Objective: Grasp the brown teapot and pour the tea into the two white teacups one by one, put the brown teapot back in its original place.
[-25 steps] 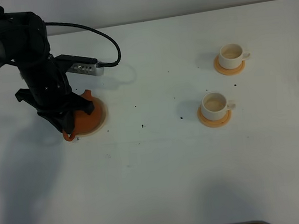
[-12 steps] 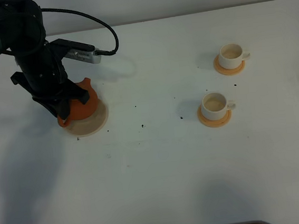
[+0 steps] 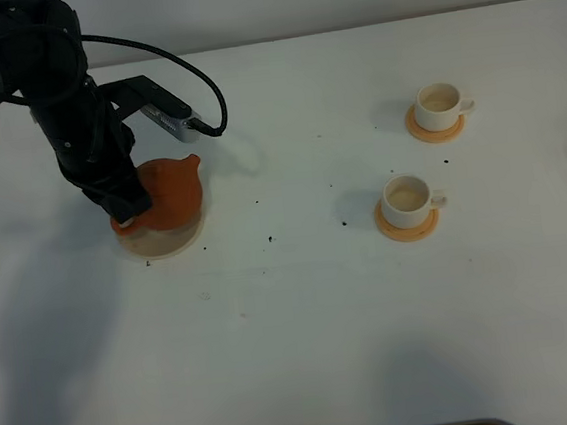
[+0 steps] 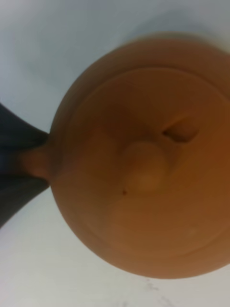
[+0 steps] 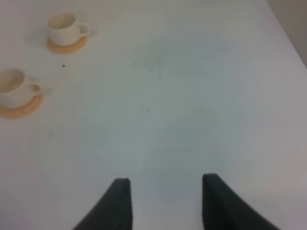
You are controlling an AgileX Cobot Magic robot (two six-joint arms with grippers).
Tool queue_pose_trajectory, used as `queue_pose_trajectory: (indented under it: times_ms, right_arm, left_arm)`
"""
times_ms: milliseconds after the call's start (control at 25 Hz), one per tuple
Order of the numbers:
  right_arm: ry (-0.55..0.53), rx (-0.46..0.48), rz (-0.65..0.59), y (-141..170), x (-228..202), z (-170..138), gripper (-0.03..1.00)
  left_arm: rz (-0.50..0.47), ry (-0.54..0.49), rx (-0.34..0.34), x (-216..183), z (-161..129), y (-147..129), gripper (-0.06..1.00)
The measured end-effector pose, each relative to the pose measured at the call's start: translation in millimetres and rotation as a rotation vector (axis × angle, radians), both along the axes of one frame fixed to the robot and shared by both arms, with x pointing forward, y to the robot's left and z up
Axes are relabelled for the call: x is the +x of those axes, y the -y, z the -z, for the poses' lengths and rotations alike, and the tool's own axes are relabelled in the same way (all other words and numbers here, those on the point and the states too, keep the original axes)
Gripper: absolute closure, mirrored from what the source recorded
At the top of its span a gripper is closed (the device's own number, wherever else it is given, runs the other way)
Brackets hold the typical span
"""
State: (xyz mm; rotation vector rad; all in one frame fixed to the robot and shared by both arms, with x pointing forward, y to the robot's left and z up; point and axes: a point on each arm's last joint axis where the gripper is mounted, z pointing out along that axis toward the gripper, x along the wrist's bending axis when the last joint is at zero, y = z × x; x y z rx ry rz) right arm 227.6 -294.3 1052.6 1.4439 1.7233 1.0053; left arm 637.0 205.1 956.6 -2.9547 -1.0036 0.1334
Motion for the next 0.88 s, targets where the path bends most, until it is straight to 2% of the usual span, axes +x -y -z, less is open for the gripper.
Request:
queue_pose_trajectory:
  times_ms: [240, 360, 560, 880]
  right_arm:
    - [0.0, 0.0, 0.0, 0, 0, 0, 0.59]
    - [0.0, 0.0, 0.0, 0, 0, 0, 0.59]
    - [0.0, 0.0, 0.0, 0, 0, 0, 0.59]
    - [0.0, 0.001, 0.0, 0, 0, 0, 0.59]
  left_arm:
    - [0.193, 0.098, -0.091, 8, 0, 8, 0.8]
    - [0.204, 0.139, -0.127, 11, 0, 11, 0.8]
    - [0.211, 0.231, -0.137, 19, -2, 19, 0.8]
    - [0.313, 0.3, -0.154, 46, -15, 67, 0.8]
